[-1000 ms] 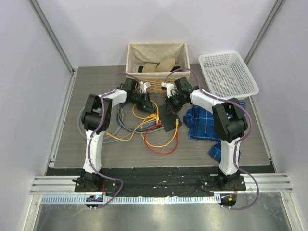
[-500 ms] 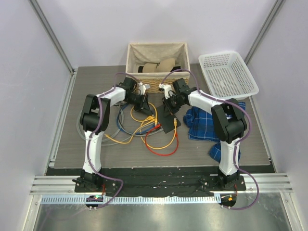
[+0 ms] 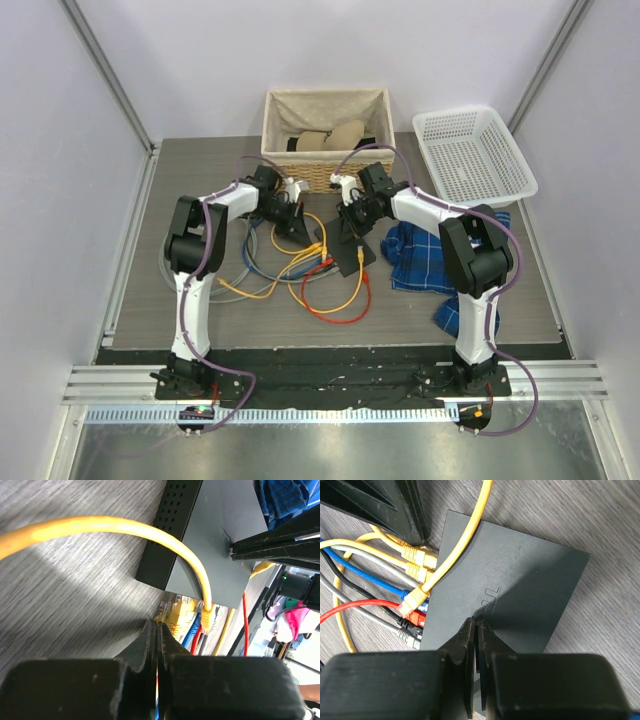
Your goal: Pull the plug from the switch port
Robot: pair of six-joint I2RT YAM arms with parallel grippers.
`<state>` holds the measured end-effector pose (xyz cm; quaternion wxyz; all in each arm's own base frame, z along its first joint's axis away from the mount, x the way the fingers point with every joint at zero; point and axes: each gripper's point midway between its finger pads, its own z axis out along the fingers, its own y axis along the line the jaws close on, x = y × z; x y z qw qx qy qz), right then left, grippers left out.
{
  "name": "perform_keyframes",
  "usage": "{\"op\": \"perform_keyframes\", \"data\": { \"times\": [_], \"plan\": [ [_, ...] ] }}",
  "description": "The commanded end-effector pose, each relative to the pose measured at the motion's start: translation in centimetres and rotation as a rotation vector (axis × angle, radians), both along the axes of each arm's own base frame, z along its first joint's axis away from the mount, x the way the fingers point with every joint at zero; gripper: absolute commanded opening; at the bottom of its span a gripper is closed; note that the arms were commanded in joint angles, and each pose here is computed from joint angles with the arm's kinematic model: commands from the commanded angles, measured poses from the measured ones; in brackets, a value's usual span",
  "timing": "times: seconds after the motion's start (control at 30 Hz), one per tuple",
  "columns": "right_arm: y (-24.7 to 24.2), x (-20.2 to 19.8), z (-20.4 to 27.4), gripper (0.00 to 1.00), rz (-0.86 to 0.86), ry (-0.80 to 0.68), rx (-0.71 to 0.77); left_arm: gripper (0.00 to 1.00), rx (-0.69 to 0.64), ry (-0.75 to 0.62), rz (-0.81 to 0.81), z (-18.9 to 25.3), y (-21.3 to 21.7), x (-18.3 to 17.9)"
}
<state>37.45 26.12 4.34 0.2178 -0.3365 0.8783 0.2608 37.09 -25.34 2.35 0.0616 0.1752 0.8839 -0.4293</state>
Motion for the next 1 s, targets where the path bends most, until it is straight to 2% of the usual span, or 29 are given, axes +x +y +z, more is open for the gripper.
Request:
{"op": "perform_keyframes", "data": {
  "times": [0.0,0.13,0.2,0.23,0.3,0.37,0.57,0.7,0.97],
  "plan": [
    [-3.1,-2.0,-4.8,0.08,-0.03,0.088,-0.17,0.0,0.138,-0.059,-0.006,-0.3,2.4,0.7],
    [-3.1,-1.8,-4.6,0.08,-0.033,0.078,-0.172,0.01,0.18,-0.224,-0.019,3.1,3.9,3.3],
    [-3.2,-1.9,-4.7,0.08,-0.032,0.079,-0.174,0.08,0.174,-0.299,-0.065,4.7,4.1,3.2],
    [-3.2,-2.0,-4.7,0.08,-0.032,0.079,-0.176,0.17,0.17,-0.308,-0.076,5.3,4.3,2.7],
    [-3.2,-1.9,-4.6,0.08,-0.033,0.074,-0.173,0.29,0.179,-0.339,-0.091,6.6,4.8,1.5],
    [-3.2,-1.9,-4.6,0.08,-0.033,0.072,-0.172,0.3,0.208,-0.34,-0.1,6.7,5.6,-0.2],
    [-3.1,-1.8,-4.6,0.08,-0.042,0.072,-0.165,0.21,0.291,-0.25,-0.065,4.1,6.9,-3.8],
    [-3.0,-1.9,-4.7,0.08,-0.044,0.08,-0.163,0.21,0.341,-0.204,-0.009,2.4,6.9,-3.5],
    [-3.3,-2.1,-4.0,0.08,-0.039,0.057,-0.168,0.24,0.351,-0.144,0.013,0.6,4.3,-3.2]
  ]
}}
